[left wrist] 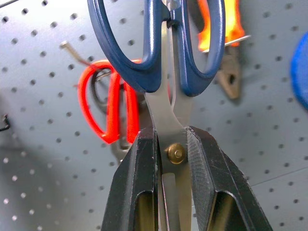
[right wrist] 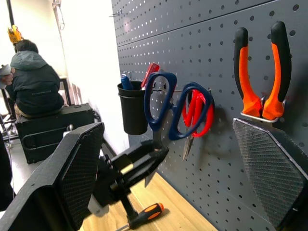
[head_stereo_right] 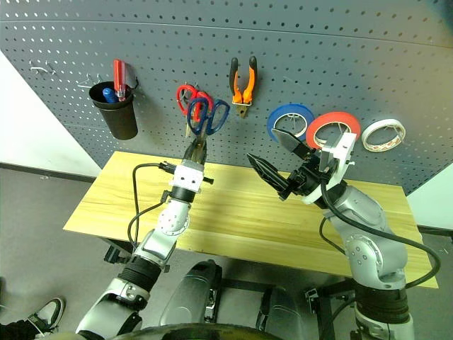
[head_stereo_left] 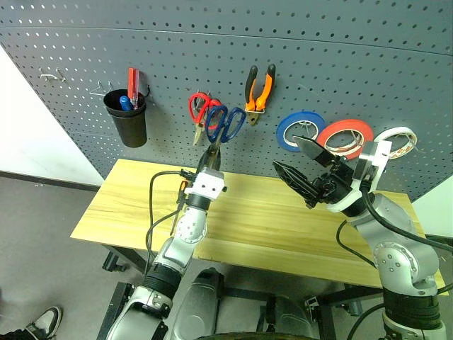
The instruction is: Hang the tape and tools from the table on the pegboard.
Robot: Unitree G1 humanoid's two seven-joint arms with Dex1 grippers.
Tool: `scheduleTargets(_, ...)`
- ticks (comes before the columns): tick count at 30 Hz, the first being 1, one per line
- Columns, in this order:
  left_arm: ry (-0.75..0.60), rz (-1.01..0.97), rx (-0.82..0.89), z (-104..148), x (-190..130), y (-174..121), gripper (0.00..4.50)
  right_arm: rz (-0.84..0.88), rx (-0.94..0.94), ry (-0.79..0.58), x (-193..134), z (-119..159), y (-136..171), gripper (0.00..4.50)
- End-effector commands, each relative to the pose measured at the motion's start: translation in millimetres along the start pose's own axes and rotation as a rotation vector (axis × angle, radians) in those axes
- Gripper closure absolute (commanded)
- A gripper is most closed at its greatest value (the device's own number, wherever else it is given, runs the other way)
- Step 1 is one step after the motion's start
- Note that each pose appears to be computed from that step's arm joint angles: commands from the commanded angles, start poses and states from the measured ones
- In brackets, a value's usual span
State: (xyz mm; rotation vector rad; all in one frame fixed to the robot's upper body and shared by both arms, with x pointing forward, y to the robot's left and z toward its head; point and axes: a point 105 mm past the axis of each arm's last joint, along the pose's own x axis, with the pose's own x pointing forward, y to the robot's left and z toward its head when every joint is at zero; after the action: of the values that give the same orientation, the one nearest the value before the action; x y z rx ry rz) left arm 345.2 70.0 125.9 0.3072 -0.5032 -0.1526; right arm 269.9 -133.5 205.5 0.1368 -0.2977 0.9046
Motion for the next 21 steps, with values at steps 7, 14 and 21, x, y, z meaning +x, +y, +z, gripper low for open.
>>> scheduleTargets(7,-0.043,0.028,-0.025,13.3,7.3,19.6,3.95,-0.009,-0.056,-0.02,-2.2,10.4,-2.9,0.0)
scheduleTargets(14,-0.006,0.024,-0.044,7.5,9.4,21.8,3.95,-0.016,-0.061,-0.014,-3.7,11.4,-3.2,0.0)
scheduleTargets(21,0.004,0.03,-0.035,3.9,13.7,29.7,3.95,-0.029,-0.061,0.001,-6.7,8.5,-3.9,0.0)
